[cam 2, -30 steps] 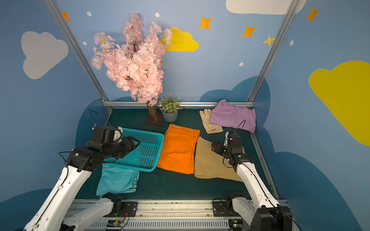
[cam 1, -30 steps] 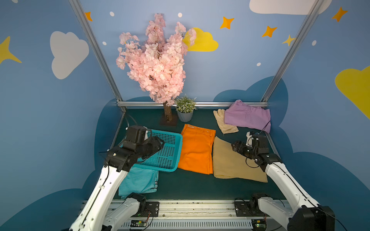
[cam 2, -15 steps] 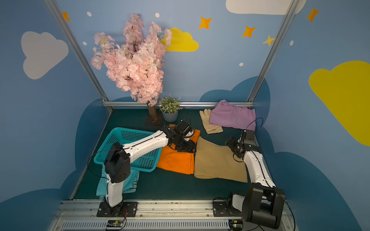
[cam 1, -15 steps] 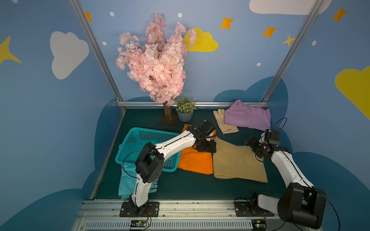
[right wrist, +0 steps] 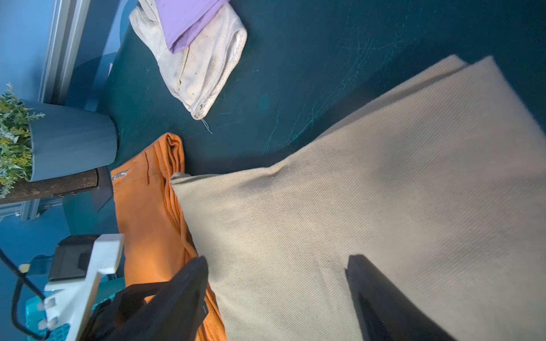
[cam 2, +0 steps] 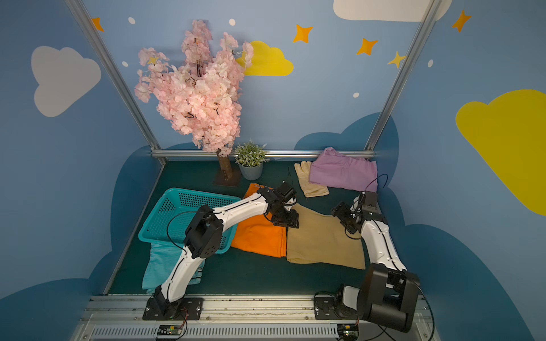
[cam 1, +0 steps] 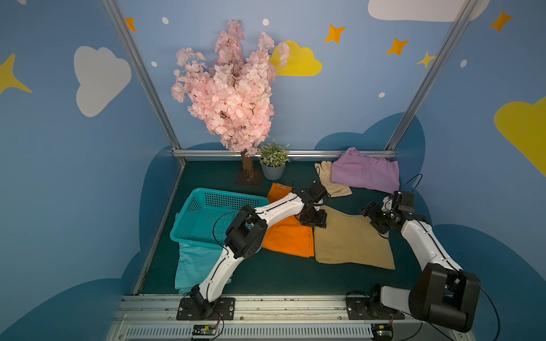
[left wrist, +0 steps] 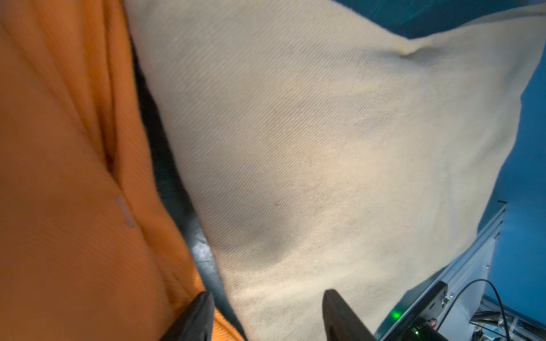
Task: Put the folded long pants in the basket
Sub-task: Pick up the long pant at the center of the board.
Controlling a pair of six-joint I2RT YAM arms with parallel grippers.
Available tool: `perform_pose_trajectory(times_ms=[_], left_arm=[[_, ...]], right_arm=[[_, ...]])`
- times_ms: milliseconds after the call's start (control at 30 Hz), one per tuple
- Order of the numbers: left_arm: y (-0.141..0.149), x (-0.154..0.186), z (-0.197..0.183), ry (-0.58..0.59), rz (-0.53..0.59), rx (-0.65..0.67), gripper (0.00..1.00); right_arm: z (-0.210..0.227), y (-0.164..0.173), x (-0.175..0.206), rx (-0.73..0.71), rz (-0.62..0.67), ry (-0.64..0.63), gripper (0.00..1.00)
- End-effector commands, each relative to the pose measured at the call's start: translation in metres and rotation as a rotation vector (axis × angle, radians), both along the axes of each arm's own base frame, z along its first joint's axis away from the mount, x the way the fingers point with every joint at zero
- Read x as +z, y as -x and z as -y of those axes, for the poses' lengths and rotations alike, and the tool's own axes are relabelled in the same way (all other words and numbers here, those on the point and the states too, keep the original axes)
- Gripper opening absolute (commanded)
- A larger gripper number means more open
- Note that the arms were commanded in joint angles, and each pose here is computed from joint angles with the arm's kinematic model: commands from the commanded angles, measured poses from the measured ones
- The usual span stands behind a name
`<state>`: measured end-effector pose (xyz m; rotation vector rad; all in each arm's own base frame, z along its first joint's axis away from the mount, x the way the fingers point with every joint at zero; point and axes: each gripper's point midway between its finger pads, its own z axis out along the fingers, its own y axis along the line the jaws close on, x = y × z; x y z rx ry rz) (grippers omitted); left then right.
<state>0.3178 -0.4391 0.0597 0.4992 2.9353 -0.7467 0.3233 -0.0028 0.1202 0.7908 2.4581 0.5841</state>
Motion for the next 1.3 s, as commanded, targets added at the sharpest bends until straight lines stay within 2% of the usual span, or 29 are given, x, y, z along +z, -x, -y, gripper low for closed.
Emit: perform_pose_trajectory(times_ms=[0, 133, 333, 433, 533, 633, 800, 867, 1100, 1267], left_arm=[[0.01, -0.021, 0.0, -0.025, -0.047, -0.007, 0.62], [0.015, -0.032, 0.006, -0.039, -0.059, -0.005, 0.62], [0.019, -0.052, -0.004, -0.105, -0.089, 0.029, 0.6], [0.014, -0.054, -0.01, -0.137, -0.056, 0.05, 0.6], [0.016, -0.057, -0.005, -0.129, -0.063, 0.042, 0.55], [0.014, -0.056, -0.003, -0.128, -0.045, 0.049, 0.4], [0.007, -0.04, 0.005, -0.104, -0.009, 0.041, 0.09], [0.003, -0.032, 0.005, -0.112, 0.013, 0.033, 0.03], [0.003, 0.028, 0.022, -0.091, 0.11, -0.051, 0.02], [-0.001, 0.046, -0.016, -0.202, 0.087, -0.032, 0.02]], right_arm=[[0.0, -0.002, 0.002, 0.018, 0.008, -0.004, 0.79], [0.0, -0.001, -0.001, 0.017, -0.001, -0.009, 0.79], [-0.001, -0.001, 0.0, 0.025, 0.013, -0.01, 0.78], [0.005, 0.0, -0.003, 0.018, 0.004, 0.022, 0.78], [0.013, 0.0, -0.005, -0.016, -0.011, 0.021, 0.78], [0.019, -0.003, -0.005, -0.042, -0.013, -0.017, 0.78], [0.027, -0.001, -0.002, -0.069, -0.009, -0.031, 0.78], [0.031, 0.002, -0.004, -0.08, -0.012, -0.024, 0.78], [0.037, 0.002, -0.004, -0.101, -0.018, -0.03, 0.78], [0.046, 0.007, -0.001, -0.141, -0.008, 0.009, 0.77]])
